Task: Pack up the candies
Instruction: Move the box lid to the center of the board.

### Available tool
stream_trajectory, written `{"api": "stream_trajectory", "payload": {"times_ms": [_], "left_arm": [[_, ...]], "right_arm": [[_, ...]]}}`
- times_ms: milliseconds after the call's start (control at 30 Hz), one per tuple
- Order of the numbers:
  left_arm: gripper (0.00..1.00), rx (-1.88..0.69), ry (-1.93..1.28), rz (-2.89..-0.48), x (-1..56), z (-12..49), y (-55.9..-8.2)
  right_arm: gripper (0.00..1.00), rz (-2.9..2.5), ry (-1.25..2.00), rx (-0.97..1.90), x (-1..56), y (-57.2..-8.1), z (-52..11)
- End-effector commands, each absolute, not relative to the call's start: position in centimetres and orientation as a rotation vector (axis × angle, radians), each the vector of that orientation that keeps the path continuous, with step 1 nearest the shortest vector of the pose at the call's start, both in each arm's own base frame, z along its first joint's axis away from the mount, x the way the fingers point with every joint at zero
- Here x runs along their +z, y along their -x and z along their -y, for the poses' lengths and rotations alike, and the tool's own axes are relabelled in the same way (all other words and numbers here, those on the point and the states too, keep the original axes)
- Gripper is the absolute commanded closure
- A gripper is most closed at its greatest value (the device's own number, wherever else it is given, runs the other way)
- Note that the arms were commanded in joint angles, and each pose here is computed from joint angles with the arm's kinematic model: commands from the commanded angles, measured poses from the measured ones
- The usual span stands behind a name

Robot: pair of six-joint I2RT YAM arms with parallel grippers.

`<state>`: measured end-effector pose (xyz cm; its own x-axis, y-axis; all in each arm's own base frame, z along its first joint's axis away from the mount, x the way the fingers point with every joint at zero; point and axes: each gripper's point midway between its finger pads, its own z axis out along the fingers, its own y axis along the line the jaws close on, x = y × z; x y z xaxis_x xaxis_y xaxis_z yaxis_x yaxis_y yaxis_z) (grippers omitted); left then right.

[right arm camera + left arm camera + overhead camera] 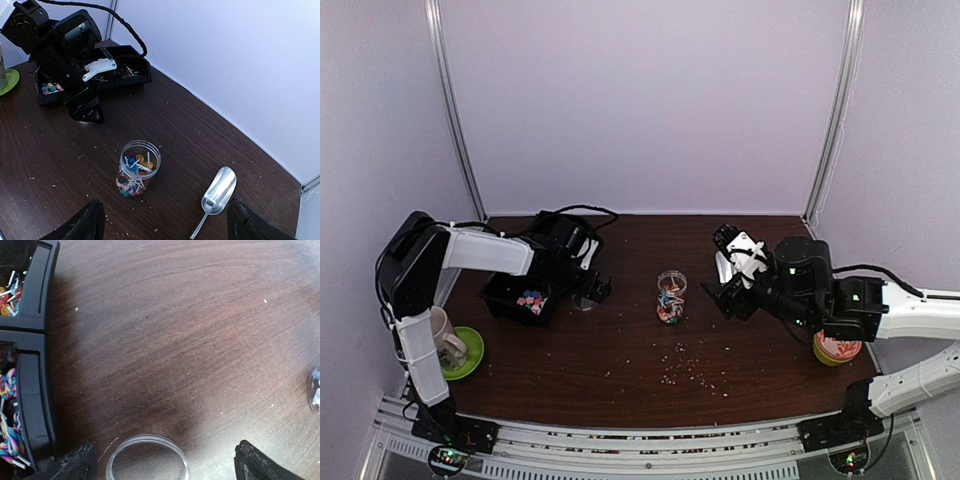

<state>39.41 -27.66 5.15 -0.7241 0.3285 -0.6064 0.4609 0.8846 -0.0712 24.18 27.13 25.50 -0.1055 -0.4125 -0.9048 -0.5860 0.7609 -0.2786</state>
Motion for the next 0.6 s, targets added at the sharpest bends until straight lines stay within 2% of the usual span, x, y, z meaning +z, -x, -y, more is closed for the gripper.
{"api": "stream_trajectory", "payload": {"times_ms": [0, 567], "left_arm": [[0.02, -0.241, -0.543, -2.418, 6.1, 27.1, -40.4], [0.03, -0.273, -0.583, -2.553, 3.2, 27.1, -38.5]], "right_arm": [[0.16, -1.726, 0.769, 0.197, 26.5, -24.3, -27.3], [0.16, -1.723, 0.772, 0.202, 26.9, -24.2, -27.2]]}}
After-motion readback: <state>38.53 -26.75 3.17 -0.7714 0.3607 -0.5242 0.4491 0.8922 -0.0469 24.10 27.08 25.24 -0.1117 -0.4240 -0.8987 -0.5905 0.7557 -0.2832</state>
